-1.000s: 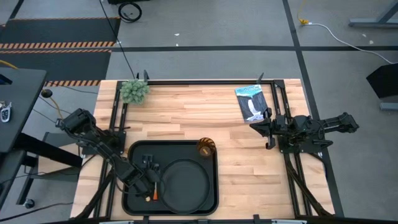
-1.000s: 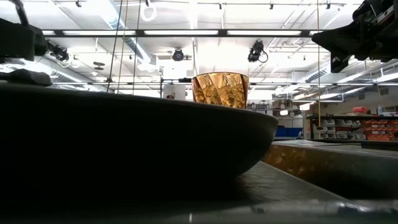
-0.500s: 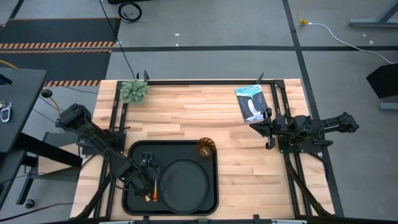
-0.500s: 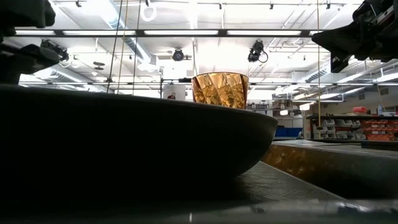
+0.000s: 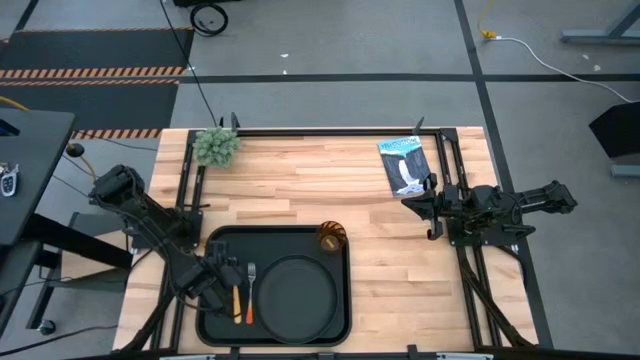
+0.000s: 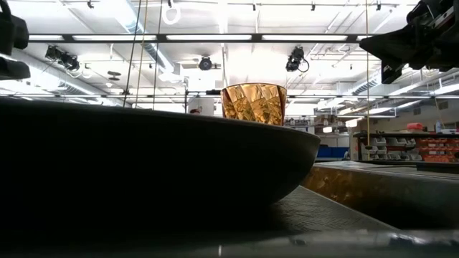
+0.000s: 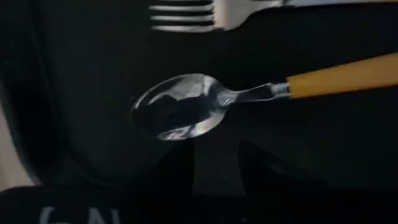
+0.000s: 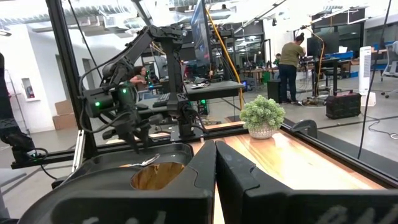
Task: Pick and place plate/cup/fork/spoon on tray
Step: Adjust the utensils on the black tray, then return to Home Position
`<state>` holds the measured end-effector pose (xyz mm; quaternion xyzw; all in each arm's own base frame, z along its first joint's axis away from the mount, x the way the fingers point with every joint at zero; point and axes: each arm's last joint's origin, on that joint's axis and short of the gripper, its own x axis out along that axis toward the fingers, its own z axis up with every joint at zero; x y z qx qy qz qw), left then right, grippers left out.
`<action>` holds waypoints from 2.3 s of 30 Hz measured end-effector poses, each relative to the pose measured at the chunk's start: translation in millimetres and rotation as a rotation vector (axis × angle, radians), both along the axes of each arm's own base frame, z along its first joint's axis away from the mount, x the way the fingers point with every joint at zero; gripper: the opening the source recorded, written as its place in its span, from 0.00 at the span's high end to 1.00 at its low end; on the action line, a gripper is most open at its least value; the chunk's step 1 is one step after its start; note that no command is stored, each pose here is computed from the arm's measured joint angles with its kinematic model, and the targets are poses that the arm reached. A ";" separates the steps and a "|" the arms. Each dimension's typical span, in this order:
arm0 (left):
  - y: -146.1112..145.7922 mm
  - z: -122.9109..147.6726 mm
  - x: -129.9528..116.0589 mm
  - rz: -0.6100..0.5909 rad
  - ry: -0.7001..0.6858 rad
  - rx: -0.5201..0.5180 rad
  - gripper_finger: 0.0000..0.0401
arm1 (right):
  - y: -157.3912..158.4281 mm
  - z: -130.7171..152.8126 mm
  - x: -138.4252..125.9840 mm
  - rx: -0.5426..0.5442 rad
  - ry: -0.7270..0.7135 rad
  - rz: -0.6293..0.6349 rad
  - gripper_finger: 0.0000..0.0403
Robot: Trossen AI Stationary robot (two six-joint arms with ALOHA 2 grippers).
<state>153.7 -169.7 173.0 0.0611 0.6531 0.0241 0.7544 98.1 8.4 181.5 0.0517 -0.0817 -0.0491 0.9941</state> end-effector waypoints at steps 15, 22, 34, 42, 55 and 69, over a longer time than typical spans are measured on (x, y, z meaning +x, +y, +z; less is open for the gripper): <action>16.3 -13.4 -11.1 0.066 0.044 0.129 0.73 | 0.0 0.0 0.0 0.000 0.000 0.000 0.96; 20.3 -21.3 -13.5 0.077 0.042 0.135 0.79 | 0.0 0.0 0.0 0.000 0.000 0.000 0.96; 27.6 -23.1 -0.2 0.071 0.009 0.119 0.85 | 0.0 0.0 0.0 0.000 0.000 0.000 0.96; 28.6 -23.2 4.5 0.060 -0.010 0.107 0.86 | 0.0 0.0 0.0 0.000 0.000 0.000 0.96; 12.5 -0.2 4.8 -0.024 -0.114 0.165 0.86 | 0.0 0.0 0.0 0.000 0.000 0.000 0.96; 14.4 28.2 -6.6 -0.110 -0.585 -0.032 0.98 | 0.0 0.1 0.0 0.000 0.000 -0.001 0.96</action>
